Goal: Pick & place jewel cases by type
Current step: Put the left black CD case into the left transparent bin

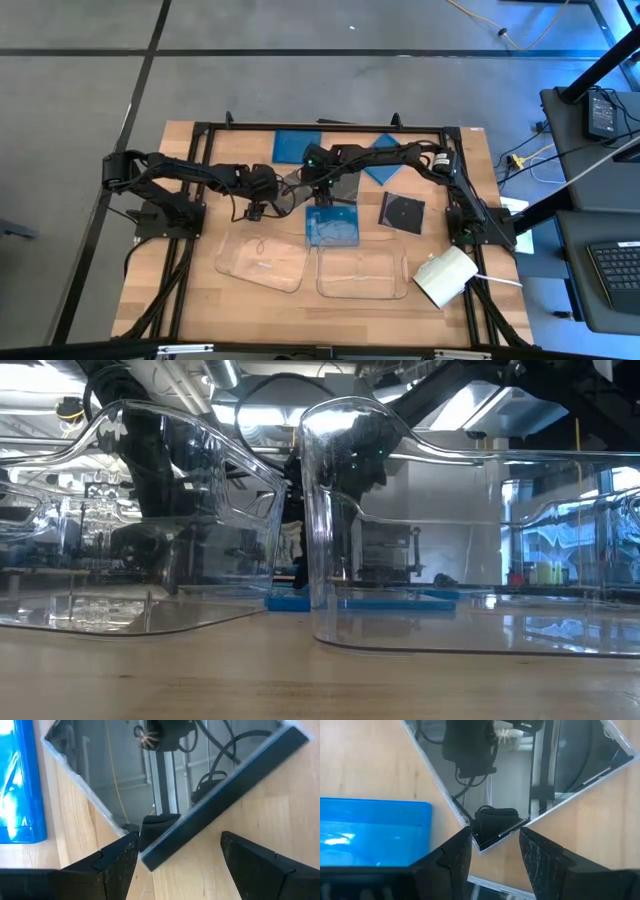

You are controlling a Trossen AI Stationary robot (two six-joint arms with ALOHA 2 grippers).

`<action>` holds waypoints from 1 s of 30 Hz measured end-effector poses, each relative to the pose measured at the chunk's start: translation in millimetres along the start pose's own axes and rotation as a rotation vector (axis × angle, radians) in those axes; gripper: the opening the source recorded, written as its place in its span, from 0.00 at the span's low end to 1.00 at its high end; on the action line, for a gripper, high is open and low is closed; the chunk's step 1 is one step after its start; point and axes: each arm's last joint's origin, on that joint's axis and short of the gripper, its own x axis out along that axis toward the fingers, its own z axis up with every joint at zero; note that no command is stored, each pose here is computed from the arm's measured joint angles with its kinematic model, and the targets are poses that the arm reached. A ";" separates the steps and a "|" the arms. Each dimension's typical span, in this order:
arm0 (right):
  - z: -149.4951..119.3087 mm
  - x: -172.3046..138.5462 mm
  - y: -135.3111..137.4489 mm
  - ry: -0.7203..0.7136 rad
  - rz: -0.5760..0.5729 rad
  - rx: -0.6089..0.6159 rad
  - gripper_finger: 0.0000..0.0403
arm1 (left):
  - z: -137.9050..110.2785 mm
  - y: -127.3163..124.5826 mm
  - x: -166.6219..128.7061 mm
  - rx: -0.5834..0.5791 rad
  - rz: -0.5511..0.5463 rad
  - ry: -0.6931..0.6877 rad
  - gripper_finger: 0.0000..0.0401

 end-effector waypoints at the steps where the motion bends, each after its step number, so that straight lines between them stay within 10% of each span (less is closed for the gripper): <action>1: 0.3 0.3 1.1 0.000 0.002 -0.004 0.42 | 0.0 0.0 0.0 0.000 0.000 0.000 0.69; 30: -0.8 -4.5 21.2 0.047 -0.027 -0.051 0.42 | 0.1 0.2 -0.3 -0.061 -0.003 0.000 0.69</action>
